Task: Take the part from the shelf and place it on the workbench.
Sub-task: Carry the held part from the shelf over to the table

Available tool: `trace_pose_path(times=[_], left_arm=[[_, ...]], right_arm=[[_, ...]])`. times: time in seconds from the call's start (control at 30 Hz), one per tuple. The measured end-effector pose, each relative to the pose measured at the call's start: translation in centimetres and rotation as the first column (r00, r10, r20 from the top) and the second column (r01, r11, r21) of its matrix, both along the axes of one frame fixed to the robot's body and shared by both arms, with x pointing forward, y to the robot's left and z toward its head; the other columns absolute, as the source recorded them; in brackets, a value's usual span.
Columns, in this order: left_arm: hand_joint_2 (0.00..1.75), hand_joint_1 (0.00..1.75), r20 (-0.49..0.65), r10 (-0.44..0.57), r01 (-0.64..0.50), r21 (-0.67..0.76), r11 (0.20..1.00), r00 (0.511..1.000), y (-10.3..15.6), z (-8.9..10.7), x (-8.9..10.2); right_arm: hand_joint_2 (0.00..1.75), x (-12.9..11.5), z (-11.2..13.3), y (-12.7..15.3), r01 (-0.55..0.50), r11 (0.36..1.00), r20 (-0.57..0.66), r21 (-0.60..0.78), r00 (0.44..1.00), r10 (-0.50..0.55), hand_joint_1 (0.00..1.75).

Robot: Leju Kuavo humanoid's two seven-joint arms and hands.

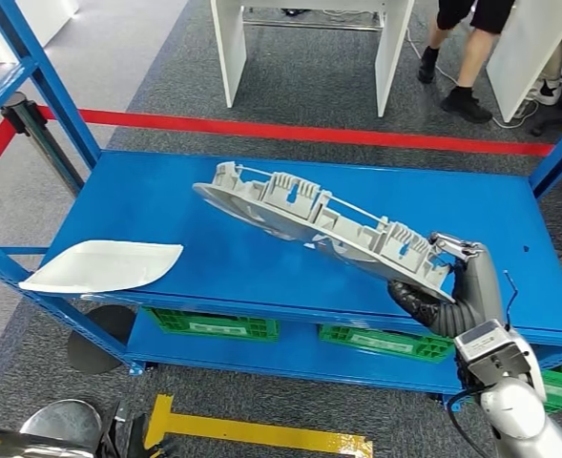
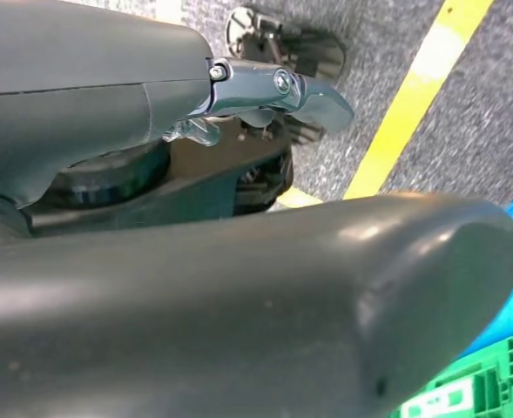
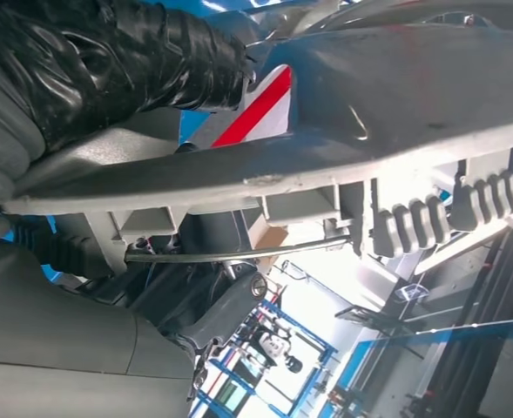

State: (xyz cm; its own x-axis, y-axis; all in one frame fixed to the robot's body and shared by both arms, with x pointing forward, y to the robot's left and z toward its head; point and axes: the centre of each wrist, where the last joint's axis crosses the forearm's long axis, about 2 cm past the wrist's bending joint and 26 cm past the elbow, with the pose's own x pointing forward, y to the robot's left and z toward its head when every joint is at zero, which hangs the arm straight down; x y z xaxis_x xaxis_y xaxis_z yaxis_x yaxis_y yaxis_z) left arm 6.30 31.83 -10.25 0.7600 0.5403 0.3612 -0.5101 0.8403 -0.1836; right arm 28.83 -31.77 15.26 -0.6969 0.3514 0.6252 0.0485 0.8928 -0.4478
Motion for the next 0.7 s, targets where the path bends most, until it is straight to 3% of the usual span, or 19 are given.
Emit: trace_pose_path(times=[0.7], left_arm=[[0.0,0.0,-0.001,0.001,-0.001,-0.001,1.0,1.0,-0.04,-0.01,0.02]], right_arm=[[1.75,0.01,-0.02,-0.01,0.0,1.0,0.0,-0.001,1.0,0.0,1.75]])
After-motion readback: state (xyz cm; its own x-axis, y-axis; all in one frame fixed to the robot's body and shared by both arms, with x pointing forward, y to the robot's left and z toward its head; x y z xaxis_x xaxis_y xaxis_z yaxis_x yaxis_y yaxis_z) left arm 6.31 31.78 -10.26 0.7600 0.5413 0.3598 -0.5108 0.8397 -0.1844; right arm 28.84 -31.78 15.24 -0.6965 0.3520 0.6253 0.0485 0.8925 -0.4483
